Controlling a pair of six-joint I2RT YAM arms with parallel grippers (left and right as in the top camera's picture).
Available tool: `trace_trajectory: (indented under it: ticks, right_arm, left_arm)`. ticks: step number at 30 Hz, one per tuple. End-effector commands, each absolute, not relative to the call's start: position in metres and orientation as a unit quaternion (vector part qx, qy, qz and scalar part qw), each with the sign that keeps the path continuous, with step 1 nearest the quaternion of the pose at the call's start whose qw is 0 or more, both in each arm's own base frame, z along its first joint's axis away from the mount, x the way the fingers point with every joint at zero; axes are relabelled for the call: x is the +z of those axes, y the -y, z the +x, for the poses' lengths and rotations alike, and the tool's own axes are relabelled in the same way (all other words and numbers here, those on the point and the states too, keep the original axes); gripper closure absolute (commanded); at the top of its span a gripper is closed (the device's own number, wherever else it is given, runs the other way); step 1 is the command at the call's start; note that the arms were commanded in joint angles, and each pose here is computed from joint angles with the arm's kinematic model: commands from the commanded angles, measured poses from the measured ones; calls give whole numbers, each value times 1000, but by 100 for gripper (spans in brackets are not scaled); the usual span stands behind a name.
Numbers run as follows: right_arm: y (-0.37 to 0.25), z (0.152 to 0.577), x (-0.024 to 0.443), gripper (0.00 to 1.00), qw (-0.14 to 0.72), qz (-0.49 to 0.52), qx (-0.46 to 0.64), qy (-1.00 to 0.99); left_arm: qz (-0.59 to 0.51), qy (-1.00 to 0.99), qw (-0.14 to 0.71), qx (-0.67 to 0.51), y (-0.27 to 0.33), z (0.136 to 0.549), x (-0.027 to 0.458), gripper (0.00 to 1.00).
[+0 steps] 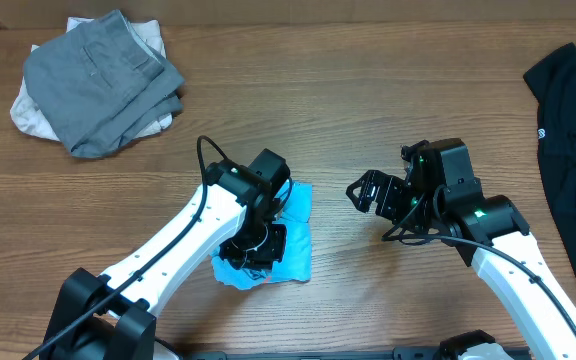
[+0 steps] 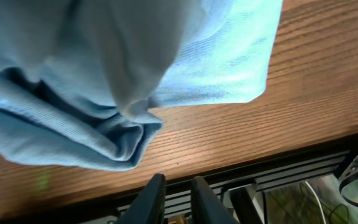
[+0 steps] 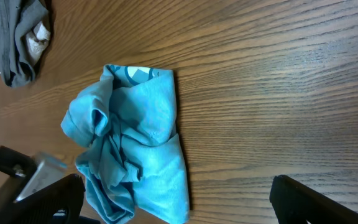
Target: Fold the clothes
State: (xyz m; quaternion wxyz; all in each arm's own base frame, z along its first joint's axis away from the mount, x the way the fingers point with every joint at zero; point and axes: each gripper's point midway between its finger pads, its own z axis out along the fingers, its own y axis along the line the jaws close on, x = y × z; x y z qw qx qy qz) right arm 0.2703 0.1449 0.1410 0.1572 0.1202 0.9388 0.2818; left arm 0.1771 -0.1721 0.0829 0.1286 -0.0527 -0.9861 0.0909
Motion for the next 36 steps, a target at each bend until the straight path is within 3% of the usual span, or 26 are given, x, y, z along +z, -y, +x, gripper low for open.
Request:
trace_trajectory:
  ticks: [1, 3, 6, 12, 15, 21, 29, 31, 36]
  right_arm:
    - [-146, 272, 143, 0, 161, 117, 283, -938]
    - [-146, 272, 143, 0, 161, 117, 283, -938]
    - [-146, 272, 143, 0, 161, 117, 283, -938]
    - [-146, 272, 143, 0, 161, 117, 283, -938]
    - [-146, 271, 143, 0, 160, 117, 283, -938]
    - [-146, 271, 143, 0, 160, 117, 283, -939]
    - [-146, 271, 143, 0, 160, 117, 283, -939]
    - [-146, 271, 143, 0, 160, 117, 283, -938]
    - [-146, 271, 143, 0, 161, 117, 283, -938]
  left_arm:
    - [-35, 993, 96, 61, 161, 198, 98, 77]
    - [-16, 996, 81, 29, 146, 207, 108, 70]
    - [12, 998, 60, 10, 128, 224, 119, 45]
    - [-26, 999, 17, 25, 119, 256, 109, 32]
    - [-34, 999, 28, 13, 117, 258, 98, 32]
    - [-55, 997, 60, 2, 120, 263, 70, 43]
    - [-84, 995, 54, 7, 130, 274, 53, 40]
    - [-89, 994, 58, 20, 135, 274, 50, 43]
    - [-91, 987, 88, 95, 164, 261, 51, 64]
